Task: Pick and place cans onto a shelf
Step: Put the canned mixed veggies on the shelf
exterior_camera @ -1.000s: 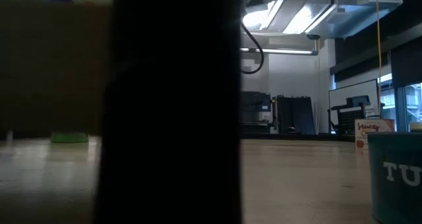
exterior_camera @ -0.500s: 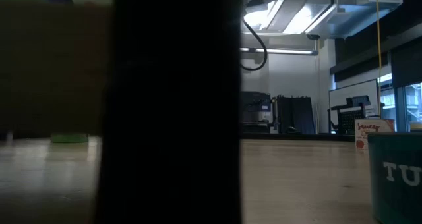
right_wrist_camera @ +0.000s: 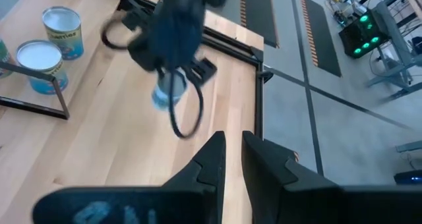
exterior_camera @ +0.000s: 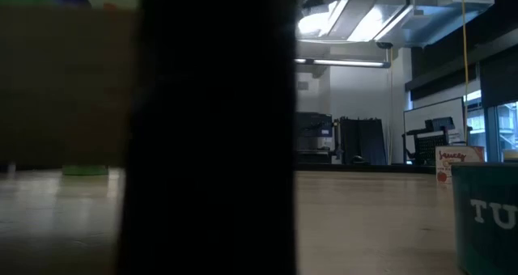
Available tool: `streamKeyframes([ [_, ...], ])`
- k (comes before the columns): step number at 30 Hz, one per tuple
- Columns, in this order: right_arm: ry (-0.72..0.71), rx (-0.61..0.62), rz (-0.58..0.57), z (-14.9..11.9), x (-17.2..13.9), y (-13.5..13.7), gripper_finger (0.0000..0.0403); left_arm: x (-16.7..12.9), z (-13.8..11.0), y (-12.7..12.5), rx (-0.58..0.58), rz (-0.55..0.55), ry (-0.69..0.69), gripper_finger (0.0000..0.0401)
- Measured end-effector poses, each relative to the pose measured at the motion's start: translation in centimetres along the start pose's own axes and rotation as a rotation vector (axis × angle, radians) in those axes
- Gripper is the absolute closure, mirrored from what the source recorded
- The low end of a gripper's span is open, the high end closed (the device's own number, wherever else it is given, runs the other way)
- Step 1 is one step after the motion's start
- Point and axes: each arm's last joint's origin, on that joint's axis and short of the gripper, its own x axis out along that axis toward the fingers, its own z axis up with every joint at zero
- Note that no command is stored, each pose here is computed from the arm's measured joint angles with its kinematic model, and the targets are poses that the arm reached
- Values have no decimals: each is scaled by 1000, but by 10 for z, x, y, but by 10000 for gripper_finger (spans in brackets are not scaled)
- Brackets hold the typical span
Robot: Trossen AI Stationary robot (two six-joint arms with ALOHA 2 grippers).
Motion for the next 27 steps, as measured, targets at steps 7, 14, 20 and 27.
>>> streamKeyframes([
  [7, -16, 2, -8, 0, -4, -1, 350, -61, -16, -40, -63, 98, -62, 401],
  [14, 0, -1, 0, -2, -4, 0, 350, -97, -28, -82, -153, 33, -130, 401],
  [20, -8, -2, 57, -2, -4, 2, 350, -104, -23, -118, -237, -8, -160, 401],
  [27, -23, -1, 86, -2, -4, 3, 350, -108, -19, -158, -318, -56, -169, 401],
])
